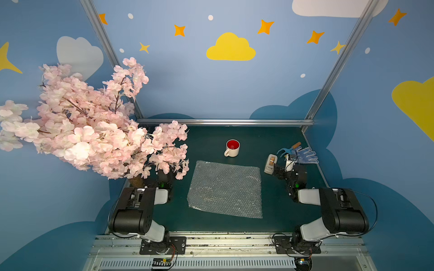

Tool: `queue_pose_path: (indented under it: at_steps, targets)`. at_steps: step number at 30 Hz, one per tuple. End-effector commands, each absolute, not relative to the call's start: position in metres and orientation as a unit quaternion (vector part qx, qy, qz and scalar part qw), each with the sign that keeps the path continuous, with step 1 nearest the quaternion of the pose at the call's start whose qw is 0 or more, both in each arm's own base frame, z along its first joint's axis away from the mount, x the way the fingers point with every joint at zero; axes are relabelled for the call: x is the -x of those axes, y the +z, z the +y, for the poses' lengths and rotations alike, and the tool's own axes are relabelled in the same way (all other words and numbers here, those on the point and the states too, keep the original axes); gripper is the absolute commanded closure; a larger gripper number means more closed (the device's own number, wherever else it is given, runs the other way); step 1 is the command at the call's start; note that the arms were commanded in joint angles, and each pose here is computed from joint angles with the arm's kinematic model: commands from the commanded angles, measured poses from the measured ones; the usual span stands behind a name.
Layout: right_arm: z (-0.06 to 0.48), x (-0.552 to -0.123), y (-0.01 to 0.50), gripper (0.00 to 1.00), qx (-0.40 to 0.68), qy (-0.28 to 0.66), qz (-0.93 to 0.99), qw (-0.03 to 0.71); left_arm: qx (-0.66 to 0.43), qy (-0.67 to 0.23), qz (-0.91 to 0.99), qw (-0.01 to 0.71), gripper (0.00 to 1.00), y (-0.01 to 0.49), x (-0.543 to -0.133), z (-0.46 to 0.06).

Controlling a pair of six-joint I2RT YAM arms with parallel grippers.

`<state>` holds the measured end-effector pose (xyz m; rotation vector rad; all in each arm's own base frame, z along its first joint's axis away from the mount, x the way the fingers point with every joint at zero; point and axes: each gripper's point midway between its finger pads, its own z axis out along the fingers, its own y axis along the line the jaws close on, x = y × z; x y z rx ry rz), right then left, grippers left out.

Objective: Wrap mugs in bubble wrap
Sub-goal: Pick up the mug from the center of the board.

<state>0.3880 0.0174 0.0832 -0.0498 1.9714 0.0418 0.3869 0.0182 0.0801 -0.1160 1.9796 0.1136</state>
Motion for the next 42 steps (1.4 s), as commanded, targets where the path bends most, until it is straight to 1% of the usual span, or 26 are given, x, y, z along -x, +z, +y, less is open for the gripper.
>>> queue_pose_path:
  at_steps: [1, 16, 19, 24, 27, 29, 30, 32, 34, 37, 40, 41, 42]
  targets:
    - [0.019, -0.395, 0.091, 0.02, 0.026, 0.018, 0.826, 0.563, 0.052, 0.044, 0.831, 0.553, 0.01, 0.085, -0.392, 0.018]
    - [0.018, -0.395, 0.091, 0.02, 0.024, 0.024, 0.826, 0.563, 0.052, 0.043, 0.83, 0.553, 0.01, 0.084, -0.392, 0.018]
    - [0.018, -0.395, 0.092, 0.02, 0.024, 0.024, 0.825, 0.564, 0.021, 0.029, 0.826, 0.562, 0.01, 0.087, -0.389, 0.007]
    - [0.023, -0.394, 0.103, 0.02, 0.035, 0.03, 0.823, 0.567, -0.001, 0.027, 0.81, 0.586, 0.01, 0.109, -0.378, -0.003]
    - [0.025, -0.39, 0.116, 0.02, 0.039, 0.022, 0.831, 0.555, -0.006, 0.034, 0.818, 0.575, 0.01, 0.127, -0.37, -0.011]
    - [0.025, -0.385, 0.132, 0.02, 0.033, 0.015, 0.83, 0.557, 0.003, 0.015, 0.817, 0.576, 0.01, 0.142, -0.364, -0.021]
    - [0.023, -0.383, 0.14, 0.02, 0.019, 0.018, 0.828, 0.56, 0.009, -0.002, 0.815, 0.579, 0.01, 0.149, -0.361, -0.026]
    - [0.013, -0.378, 0.155, 0.02, -0.049, 0.031, 0.828, 0.557, -0.012, -0.036, 0.814, 0.579, 0.01, 0.162, -0.354, -0.044]
    - [0.006, -0.373, 0.164, 0.02, -0.103, 0.041, 0.837, 0.536, -0.008, -0.067, 0.816, 0.575, 0.01, 0.173, -0.349, -0.053]
    - [-0.009, -0.361, 0.17, 0.02, -0.19, 0.039, 0.84, 0.506, 0.047, -0.083, 0.835, 0.542, 0.01, 0.179, -0.342, -0.05]
    - [-0.012, -0.351, 0.169, 0.02, -0.228, 0.044, 0.864, 0.448, 0.115, -0.08, 0.859, 0.492, 0.01, 0.174, -0.333, -0.044]
    - [-0.011, -0.347, 0.167, 0.02, -0.233, 0.044, 0.874, 0.423, 0.111, -0.087, 0.867, 0.477, 0.01, 0.173, -0.331, -0.05]
    - [-0.009, -0.347, 0.166, 0.02, -0.231, 0.049, 0.879, 0.414, 0.102, -0.093, 0.872, 0.47, 0.01, 0.172, -0.33, -0.058]
